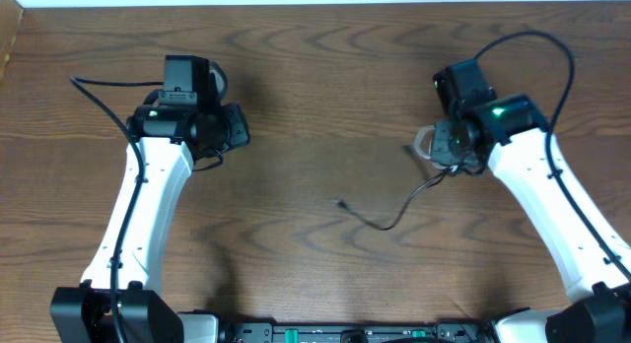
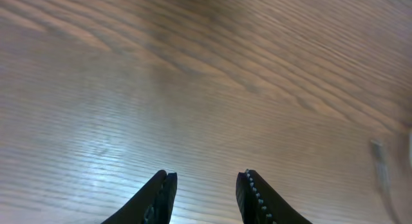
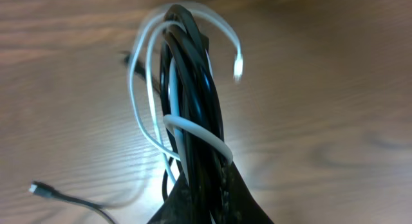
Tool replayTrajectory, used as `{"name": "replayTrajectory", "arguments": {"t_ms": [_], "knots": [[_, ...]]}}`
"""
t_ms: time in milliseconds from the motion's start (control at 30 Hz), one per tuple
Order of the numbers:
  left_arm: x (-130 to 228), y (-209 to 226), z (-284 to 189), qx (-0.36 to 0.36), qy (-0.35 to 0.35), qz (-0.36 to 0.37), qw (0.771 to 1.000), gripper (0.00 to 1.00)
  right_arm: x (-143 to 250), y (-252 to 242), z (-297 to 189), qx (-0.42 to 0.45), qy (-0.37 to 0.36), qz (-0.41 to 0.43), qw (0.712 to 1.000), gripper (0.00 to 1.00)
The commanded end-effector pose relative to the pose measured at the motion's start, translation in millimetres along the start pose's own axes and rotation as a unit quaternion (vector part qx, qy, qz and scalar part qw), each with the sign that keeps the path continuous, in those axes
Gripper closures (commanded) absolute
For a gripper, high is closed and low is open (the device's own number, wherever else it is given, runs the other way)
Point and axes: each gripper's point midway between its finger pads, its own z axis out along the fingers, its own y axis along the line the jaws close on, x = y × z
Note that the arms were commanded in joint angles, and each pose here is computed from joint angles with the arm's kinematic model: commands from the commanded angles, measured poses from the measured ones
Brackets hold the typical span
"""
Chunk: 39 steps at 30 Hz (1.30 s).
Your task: Untangle cables
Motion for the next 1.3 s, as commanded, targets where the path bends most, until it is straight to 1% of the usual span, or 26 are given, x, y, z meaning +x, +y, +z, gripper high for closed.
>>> {"name": "replayTrajectory", "arguments": {"t_ms": [0, 67, 167, 233, 333, 400, 467, 500, 567, 600, 633, 667, 733, 767, 800, 900, 1067, 1267], "knots": [[-7, 4, -8, -0.011, -0.016, 0.005, 1.000, 0.64, -32, -28, -41, 0.056, -0.072, 0.009, 0.996, 0.99], [-7, 2, -8, -0.007, -0.014, 0.005, 1.000, 0.65, -31, -28, -47, 0.055, -0.068, 0.001, 0.996, 0.99], [-4, -4, -8, 0.011, -0.007, 0.006, 1.000, 0.64, -19, -19, -40, 0.062, -0.048, -0.024, 0.997, 0.99], [-3, -6, -8, 0.018, -0.005, 0.006, 1.000, 0.64, -9, 0, -23, 0.072, -0.019, -0.062, 0.995, 0.99], [-3, -6, -8, 0.018, -0.005, 0.006, 1.000, 0.64, 1, 24, 3, 0.094, 0.005, -0.090, 0.992, 0.99], [-3, -6, -8, 0.018, -0.005, 0.006, 1.000, 0.64, 16, 54, 36, 0.113, 0.024, -0.112, 0.987, 0.98], [-3, -6, -8, 0.018, -0.005, 0.006, 1.000, 0.64, 27, 74, 52, 0.107, 0.037, -0.123, 0.986, 0.96], [-3, -6, -8, 0.018, -0.004, 0.006, 1.000, 0.64, 34, 88, 60, 0.090, 0.047, -0.131, 0.986, 0.94], [-3, -6, -8, 0.018, -0.005, 0.005, 1.000, 0.64, 46, 111, 66, 0.054, 0.061, -0.140, 0.987, 0.87], [-3, -6, -8, 0.018, -0.004, 0.006, 1.000, 0.64, 54, 134, 66, 0.003, 0.072, -0.160, 0.984, 0.75], [-3, -6, -8, 0.018, -0.005, 0.005, 1.000, 0.65, 55, 141, 65, -0.012, 0.074, -0.165, 0.983, 0.67], [-3, -6, -8, 0.018, -0.004, 0.003, 1.000, 0.64, 56, 149, 62, -0.036, 0.075, -0.170, 0.982, 0.56], [-2, -9, -8, 0.025, -0.002, 0.004, 1.000, 0.64, 54, 162, 54, -0.076, 0.077, -0.174, 0.979, 0.46], [-2, -10, -8, 0.031, 0.000, 0.004, 1.000, 0.64, 51, 171, 48, -0.109, 0.080, -0.179, 0.975, 0.36], [-1, -11, -8, 0.032, 0.001, 0.004, 0.999, 0.64, 50, 178, 43, -0.137, 0.085, -0.185, 0.970, 0.34], [-1, -12, -8, 0.034, 0.002, 0.005, 0.999, 0.65, 42, 190, 30, -0.196, 0.095, -0.187, 0.958, 0.32], [5, -25, -6, 0.061, 0.017, 0.010, 0.998, 0.64, 16, 182, 26, -0.236, 0.097, -0.154, 0.955, 0.33], [30, -54, 19, 0.071, 0.066, 0.019, 0.995, 0.65, -15, 145, 40, -0.228, 0.098, -0.096, 0.964, 0.34]]}}
